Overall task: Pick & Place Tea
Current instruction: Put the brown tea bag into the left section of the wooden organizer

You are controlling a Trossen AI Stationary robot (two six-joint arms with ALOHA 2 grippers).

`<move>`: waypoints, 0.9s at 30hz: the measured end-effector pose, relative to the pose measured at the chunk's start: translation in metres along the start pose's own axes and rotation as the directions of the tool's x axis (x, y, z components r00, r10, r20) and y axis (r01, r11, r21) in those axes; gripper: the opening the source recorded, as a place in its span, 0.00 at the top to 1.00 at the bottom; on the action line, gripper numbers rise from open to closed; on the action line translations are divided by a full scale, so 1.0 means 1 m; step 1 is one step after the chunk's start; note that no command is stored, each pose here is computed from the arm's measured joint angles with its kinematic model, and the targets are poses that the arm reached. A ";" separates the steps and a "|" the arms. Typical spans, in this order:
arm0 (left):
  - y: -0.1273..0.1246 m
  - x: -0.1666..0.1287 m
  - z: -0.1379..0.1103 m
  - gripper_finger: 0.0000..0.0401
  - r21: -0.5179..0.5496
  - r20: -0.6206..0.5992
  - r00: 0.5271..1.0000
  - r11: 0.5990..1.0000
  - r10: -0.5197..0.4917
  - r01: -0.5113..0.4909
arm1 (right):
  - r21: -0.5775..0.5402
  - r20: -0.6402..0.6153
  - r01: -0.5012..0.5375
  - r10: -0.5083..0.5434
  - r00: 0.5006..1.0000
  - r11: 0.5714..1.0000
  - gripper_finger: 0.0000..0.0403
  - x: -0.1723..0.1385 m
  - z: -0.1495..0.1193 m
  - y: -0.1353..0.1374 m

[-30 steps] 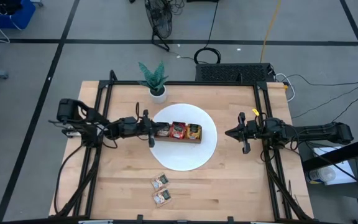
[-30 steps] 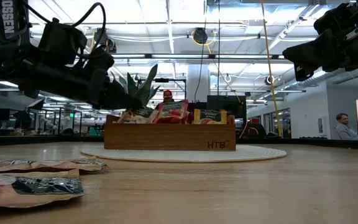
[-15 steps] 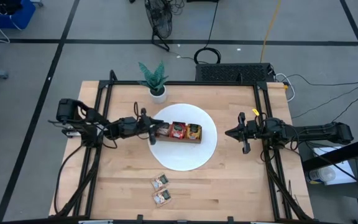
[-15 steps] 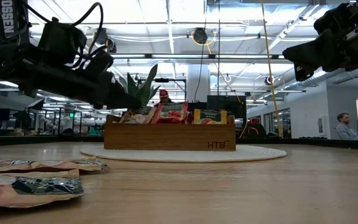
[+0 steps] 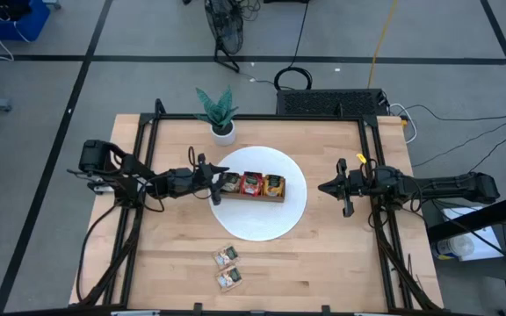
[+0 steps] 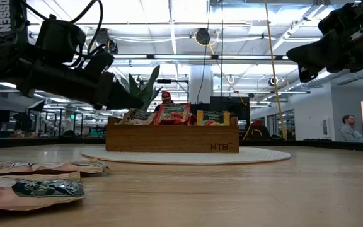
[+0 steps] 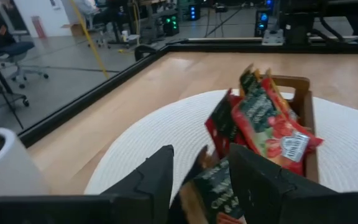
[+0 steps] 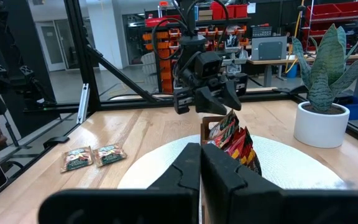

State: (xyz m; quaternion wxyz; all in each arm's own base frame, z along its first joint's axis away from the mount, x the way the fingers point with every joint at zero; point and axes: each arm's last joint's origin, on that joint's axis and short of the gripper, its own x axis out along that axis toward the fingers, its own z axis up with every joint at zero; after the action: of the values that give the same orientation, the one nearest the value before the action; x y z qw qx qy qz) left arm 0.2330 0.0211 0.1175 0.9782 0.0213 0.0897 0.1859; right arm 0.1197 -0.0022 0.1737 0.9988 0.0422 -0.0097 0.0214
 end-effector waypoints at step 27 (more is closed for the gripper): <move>-0.041 0.019 0.078 0.99 0.172 -0.616 0.788 0.974 -0.013 0.151 | 0.000 -0.002 0.000 0.000 1.000 1.000 0.99 0.000 0.000 0.000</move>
State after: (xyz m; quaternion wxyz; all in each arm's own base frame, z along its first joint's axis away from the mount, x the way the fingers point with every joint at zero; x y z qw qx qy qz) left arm 0.2791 -0.0108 0.1878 0.8959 0.0602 0.4208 0.1294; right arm 0.1197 -0.0022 0.1735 0.9988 0.0422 -0.0087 0.0214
